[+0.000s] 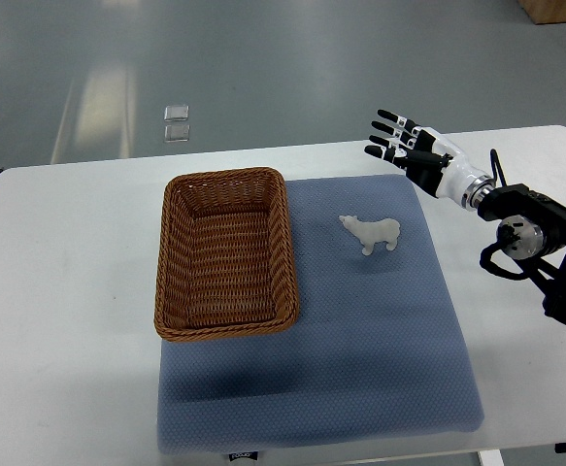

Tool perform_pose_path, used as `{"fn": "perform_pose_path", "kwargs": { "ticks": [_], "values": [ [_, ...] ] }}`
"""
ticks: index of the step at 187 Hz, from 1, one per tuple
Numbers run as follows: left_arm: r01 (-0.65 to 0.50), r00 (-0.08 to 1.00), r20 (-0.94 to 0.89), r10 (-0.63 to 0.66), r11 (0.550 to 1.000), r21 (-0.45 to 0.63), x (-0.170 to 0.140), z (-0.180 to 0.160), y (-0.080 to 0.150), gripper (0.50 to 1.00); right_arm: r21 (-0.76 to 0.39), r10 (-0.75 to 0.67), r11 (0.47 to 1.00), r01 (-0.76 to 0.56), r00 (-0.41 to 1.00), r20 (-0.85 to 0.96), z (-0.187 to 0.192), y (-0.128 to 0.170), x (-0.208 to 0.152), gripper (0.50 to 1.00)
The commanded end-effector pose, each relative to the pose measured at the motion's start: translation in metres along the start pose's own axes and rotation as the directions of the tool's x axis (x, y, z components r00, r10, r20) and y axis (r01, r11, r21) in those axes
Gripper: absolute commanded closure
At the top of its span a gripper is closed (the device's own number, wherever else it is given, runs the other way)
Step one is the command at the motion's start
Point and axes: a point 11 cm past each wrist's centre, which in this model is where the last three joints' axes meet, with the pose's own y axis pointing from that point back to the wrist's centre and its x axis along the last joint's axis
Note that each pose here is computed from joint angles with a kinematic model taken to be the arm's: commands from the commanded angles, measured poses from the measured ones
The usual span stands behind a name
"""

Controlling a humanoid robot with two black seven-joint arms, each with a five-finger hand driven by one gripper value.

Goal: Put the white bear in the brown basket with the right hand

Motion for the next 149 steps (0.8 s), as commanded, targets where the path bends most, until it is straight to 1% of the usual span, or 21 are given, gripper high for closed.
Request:
{"fn": "perform_pose_path", "kwargs": {
  "ticks": [1, 54, 81, 89, 108, 110, 131, 149],
  "values": [
    [-0.002, 1.000, -0.001, 0.002, 1.000, 0.003, 0.001, -0.002, 0.000, 0.500, -0.001, -0.003, 1.000, 0.003, 1.000, 0.000, 0.001, 0.000, -0.001, 0.554],
    [-0.002, 1.000, -0.001, 0.002, 1.000, 0.006, 0.000, -0.003, 0.000, 0.500, -0.004, -0.007, 1.000, 0.007, 1.000, -0.012, -0.001, 0.000, -0.001, 0.554],
    [-0.005, 1.000, -0.001, 0.005, 1.000, 0.006, 0.001, -0.003, 0.000, 0.500, -0.020, -0.024, 1.000, 0.022, 0.998, -0.064, -0.003, 0.000, -0.001, 0.554],
    [-0.005, 1.000, -0.001, 0.005, 1.000, 0.006, 0.001, -0.003, 0.000, 0.500, -0.031, -0.034, 0.999, 0.031, 0.993, -0.112, -0.004, -0.001, -0.002, 0.554],
    [-0.005, 1.000, -0.001, 0.005, 1.000, 0.006, 0.001, -0.003, 0.000, 0.500, -0.081, -0.082, 0.995, 0.060, 0.948, -0.308, -0.010, -0.003, -0.005, 0.554],
    [-0.005, 1.000, -0.001, 0.005, 1.000, 0.006, 0.001, -0.003, 0.000, 0.500, -0.081, -0.082, 0.995, 0.060, 0.948, -0.308, -0.010, -0.003, -0.005, 0.554],
    [-0.003, 1.000, -0.001, 0.003, 1.000, 0.006, 0.001, -0.003, 0.000, 0.500, -0.131, -0.129, 0.989, 0.071, 0.850, -0.511, -0.019, -0.001, -0.003, 0.554],
    [-0.005, 1.000, -0.001, 0.005, 1.000, 0.006, 0.001, -0.003, 0.000, 0.500, -0.162, -0.184, 0.981, 0.106, 0.773, -0.607, -0.028, 0.000, -0.006, 0.554]
  ]
}}
